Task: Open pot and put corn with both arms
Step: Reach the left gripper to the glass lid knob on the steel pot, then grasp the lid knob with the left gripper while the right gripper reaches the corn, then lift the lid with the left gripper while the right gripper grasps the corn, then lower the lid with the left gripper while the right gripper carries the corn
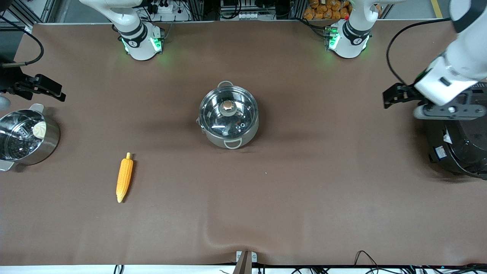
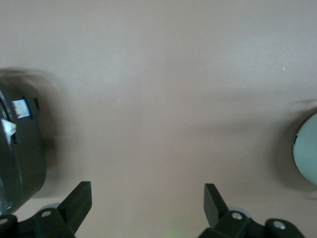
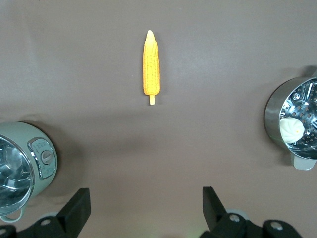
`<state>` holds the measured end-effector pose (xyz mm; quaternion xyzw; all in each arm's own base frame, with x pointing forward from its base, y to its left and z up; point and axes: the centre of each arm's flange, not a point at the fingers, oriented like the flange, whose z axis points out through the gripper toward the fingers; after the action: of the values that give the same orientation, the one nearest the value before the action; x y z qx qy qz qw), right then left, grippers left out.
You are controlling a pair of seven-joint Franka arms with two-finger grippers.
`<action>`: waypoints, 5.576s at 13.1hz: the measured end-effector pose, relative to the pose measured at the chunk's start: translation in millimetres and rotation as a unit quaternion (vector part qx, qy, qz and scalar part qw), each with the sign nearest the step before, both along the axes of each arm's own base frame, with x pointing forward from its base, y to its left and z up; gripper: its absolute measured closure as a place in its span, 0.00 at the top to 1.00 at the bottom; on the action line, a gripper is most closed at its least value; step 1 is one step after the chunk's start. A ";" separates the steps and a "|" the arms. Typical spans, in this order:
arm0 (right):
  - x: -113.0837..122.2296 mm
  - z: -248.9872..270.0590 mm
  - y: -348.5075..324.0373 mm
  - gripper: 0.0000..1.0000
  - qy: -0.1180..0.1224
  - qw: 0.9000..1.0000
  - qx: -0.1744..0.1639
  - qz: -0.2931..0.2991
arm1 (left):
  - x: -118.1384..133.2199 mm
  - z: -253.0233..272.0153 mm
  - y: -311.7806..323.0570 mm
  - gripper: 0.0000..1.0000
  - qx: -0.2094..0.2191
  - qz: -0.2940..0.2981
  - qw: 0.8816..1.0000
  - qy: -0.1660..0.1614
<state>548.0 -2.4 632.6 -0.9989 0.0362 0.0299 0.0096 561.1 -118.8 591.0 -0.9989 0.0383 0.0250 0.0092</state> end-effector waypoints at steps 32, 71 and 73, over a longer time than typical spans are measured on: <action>125.4 -353.6 29.0 1.00 -0.015 0.997 -0.004 0.079 | -134.5 -240.8 -474.1 0.81 -0.005 0.241 0.970 0.007; 2.6 -260.5 378.3 0.37 -0.041 0.925 -0.066 0.373 | -39.1 -267.2 30.1 0.50 0.004 0.188 0.982 -0.003; -29.5 -258.1 414.4 0.37 -0.037 0.917 -0.092 0.386 | -45.4 -296.4 48.0 0.50 0.005 0.184 0.983 0.009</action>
<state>518.5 412.0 374.5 -0.9320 -0.3501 -0.0090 -0.0931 515.8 -70.8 294.6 -0.9885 -0.1466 0.0355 0.0095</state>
